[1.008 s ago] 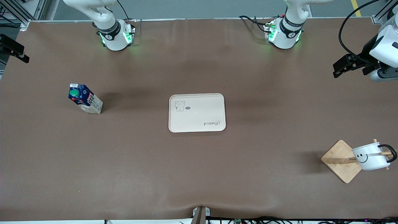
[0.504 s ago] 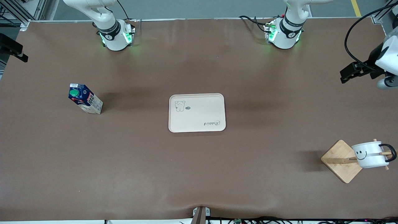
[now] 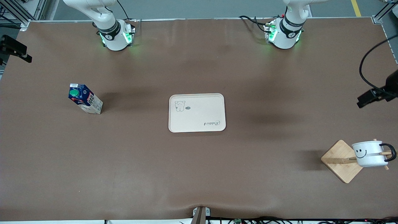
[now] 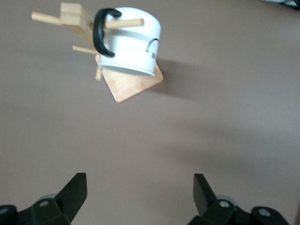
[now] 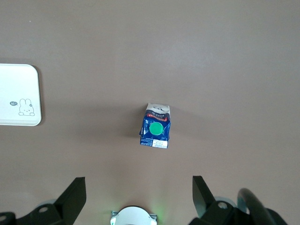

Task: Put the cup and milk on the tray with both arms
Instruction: 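Move the left gripper toward the white mug on the wooden stand, then grasp the white mug rim with the left gripper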

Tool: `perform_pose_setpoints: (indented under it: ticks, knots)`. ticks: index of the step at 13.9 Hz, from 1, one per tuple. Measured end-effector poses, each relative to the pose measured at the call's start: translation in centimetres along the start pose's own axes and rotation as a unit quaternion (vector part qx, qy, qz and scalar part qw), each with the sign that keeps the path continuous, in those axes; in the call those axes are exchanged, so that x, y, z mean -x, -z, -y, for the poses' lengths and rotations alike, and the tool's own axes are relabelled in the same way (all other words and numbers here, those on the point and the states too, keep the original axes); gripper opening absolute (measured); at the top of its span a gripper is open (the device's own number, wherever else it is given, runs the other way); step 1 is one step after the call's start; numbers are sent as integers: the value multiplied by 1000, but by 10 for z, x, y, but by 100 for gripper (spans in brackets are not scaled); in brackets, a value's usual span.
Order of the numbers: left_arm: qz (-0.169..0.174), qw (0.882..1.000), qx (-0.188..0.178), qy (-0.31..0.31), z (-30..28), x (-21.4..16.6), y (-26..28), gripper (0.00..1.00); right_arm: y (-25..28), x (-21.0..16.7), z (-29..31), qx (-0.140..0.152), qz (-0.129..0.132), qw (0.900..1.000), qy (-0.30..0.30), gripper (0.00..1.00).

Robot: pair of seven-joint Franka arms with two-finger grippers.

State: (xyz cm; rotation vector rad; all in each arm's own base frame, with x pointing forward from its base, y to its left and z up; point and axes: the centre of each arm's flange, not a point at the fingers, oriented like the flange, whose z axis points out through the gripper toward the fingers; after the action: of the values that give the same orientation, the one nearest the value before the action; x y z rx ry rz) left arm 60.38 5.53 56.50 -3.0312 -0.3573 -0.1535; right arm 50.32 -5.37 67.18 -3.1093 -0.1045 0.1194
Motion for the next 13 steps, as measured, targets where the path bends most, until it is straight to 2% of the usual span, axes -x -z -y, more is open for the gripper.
perform_pose_setpoints:
  ticks: [6, 9, 13]
  knots:
    - [-26, 996, 10, 83, 13, -36, -62, 100, -32, -18, -8, -2, 41, 999, -7, 100]
    - [-48, 992, 19, 116, 6, -46, -76, 100, -35, -20, -9, -2, 48, 999, -9, 100]
    - [-86, 980, 45, 175, -17, -45, -106, 100, -26, -15, -14, -3, 49, 999, -14, 100]
